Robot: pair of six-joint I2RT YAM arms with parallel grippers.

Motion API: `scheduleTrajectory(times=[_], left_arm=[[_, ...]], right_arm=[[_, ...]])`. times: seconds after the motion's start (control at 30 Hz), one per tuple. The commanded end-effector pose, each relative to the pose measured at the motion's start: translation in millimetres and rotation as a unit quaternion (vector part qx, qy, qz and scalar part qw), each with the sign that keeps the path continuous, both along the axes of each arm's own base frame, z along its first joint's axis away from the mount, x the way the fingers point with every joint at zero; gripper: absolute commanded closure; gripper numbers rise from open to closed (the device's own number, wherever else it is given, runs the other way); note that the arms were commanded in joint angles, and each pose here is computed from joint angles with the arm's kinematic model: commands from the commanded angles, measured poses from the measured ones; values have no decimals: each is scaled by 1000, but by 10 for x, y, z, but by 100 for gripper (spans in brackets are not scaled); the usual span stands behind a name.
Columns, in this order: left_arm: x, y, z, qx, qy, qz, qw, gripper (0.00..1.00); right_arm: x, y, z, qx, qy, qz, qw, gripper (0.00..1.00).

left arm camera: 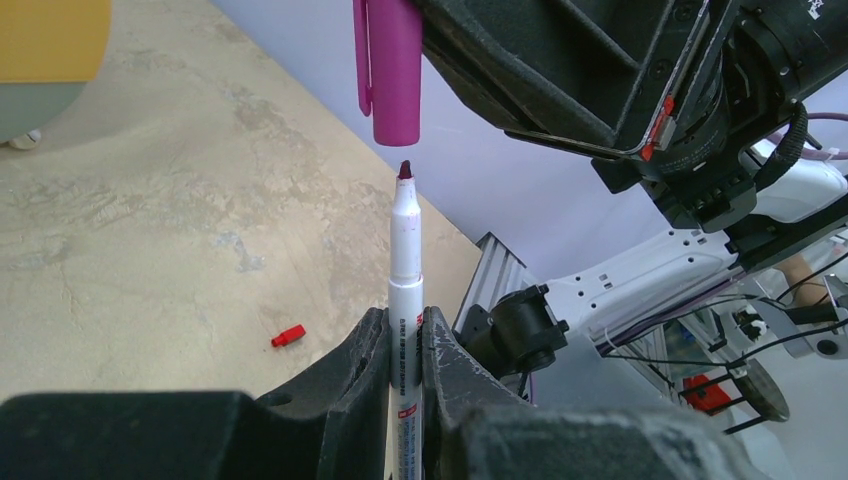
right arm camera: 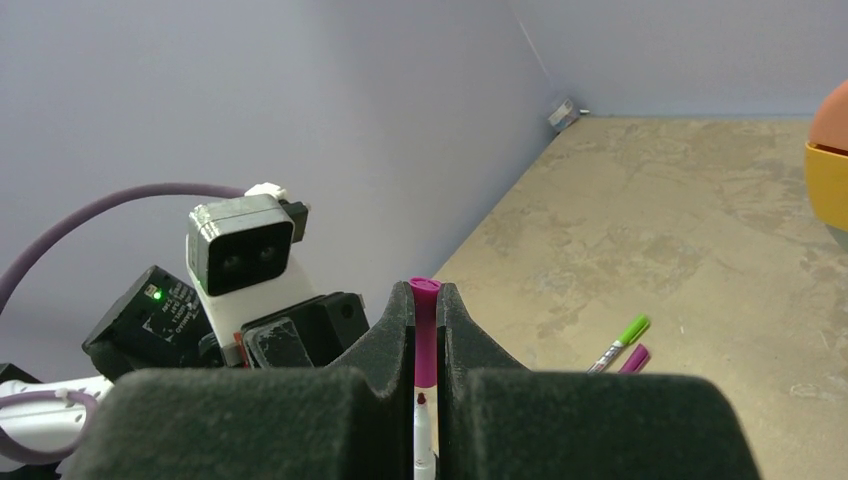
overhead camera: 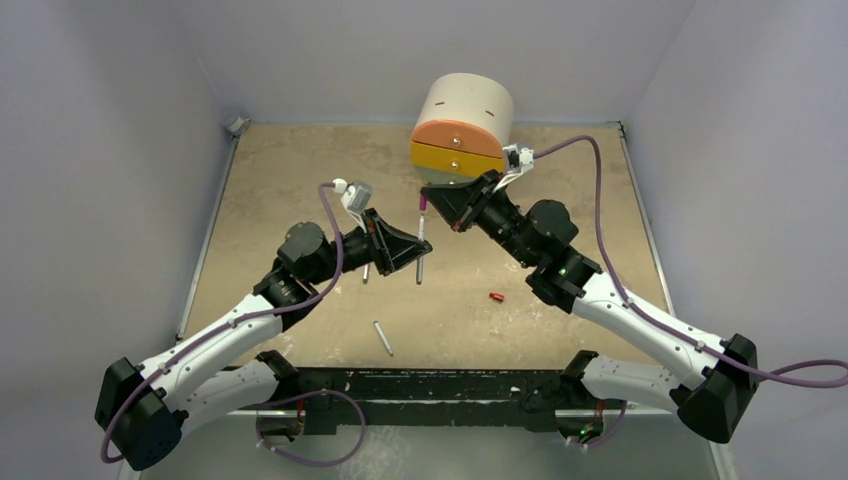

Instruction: Insert the pens into the pen caps

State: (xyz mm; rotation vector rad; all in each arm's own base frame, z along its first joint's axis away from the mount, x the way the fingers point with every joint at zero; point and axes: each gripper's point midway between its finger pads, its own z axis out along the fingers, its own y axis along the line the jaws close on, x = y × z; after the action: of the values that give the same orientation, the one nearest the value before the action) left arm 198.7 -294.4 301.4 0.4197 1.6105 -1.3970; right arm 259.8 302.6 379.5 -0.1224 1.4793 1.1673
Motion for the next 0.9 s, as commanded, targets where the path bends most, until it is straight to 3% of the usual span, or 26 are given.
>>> scheduleTrajectory(times=[0.0, 0.87], left_arm=[[-32, 23, 352, -24, -46, 1, 999, 100], [78, 5, 462, -32, -57, 19, 998, 100]], right_arm=[[-87, -36, 414, 40, -46, 12, 998, 100], [-124, -24, 271, 25, -35, 22, 999, 100]])
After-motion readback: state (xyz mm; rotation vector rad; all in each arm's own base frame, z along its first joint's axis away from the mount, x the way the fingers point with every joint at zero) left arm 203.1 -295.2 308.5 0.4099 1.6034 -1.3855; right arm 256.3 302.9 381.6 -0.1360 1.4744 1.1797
